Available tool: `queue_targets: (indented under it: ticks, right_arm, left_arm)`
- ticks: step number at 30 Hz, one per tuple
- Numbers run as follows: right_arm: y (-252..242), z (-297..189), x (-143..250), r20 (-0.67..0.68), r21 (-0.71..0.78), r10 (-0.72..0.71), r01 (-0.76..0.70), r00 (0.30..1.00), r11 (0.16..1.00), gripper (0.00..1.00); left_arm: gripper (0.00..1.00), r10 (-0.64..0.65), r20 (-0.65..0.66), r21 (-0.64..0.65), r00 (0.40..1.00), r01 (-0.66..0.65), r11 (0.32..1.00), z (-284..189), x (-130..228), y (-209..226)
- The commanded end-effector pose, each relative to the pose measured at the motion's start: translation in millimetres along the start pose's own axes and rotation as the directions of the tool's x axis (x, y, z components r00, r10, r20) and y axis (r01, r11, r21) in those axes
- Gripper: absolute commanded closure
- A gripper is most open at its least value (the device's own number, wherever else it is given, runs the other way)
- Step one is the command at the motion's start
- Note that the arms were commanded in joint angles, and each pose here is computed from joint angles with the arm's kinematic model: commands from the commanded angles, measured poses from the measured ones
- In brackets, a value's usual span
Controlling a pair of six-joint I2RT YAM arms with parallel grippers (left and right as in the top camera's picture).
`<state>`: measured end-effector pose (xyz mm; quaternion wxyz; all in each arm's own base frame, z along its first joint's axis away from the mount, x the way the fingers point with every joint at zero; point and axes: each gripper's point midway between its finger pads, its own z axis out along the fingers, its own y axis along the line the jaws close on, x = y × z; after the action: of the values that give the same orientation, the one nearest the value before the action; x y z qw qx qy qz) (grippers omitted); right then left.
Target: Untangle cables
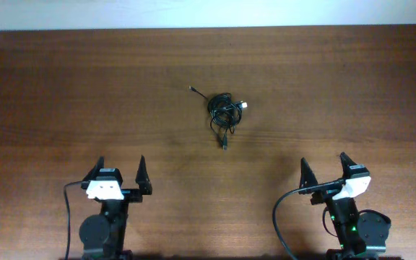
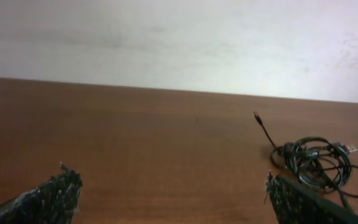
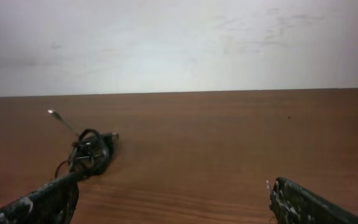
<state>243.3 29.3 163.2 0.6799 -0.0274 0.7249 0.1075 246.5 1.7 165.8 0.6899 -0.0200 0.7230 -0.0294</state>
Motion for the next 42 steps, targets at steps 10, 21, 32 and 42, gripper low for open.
queue_targets:
  ticks: [10, 21, 32, 42]
  right_arm:
    - [68.8, -19.1, -28.7, 0.017, -0.374, 0.035, -0.027, 0.999, 0.927, 0.01]
    - [94.6, -48.8, -97.2, -0.193, -0.403, 0.133, -0.202, 0.972, 0.893, 0.01]
    - [82.3, 21.5, -123.4, -0.64, -0.23, 0.189, -0.421, 0.744, 0.877, 0.01]
    - [67.6, 69.3, -47.5, -0.832, -0.04, 0.293, -0.578, 0.47, 0.815, 0.0]
  left_arm:
    - [0.01, 0.031, 0.173, 0.357, 0.984, -0.092, 0.929, -24.5, -80.0, -67.9]
    - [0.01, 0.076, -0.17, 0.51, 0.983, 0.021, 0.86, 24.7, -161.7, -96.7]
    - [0.01, 0.142, -0.566, 0.523, 0.812, 0.22, 0.824, 112.6, -159.9, -124.0]
    - [0.07, 0.497, -0.507, 0.748, 0.704, 0.072, 0.66, 199.1, -2.1, -196.2]
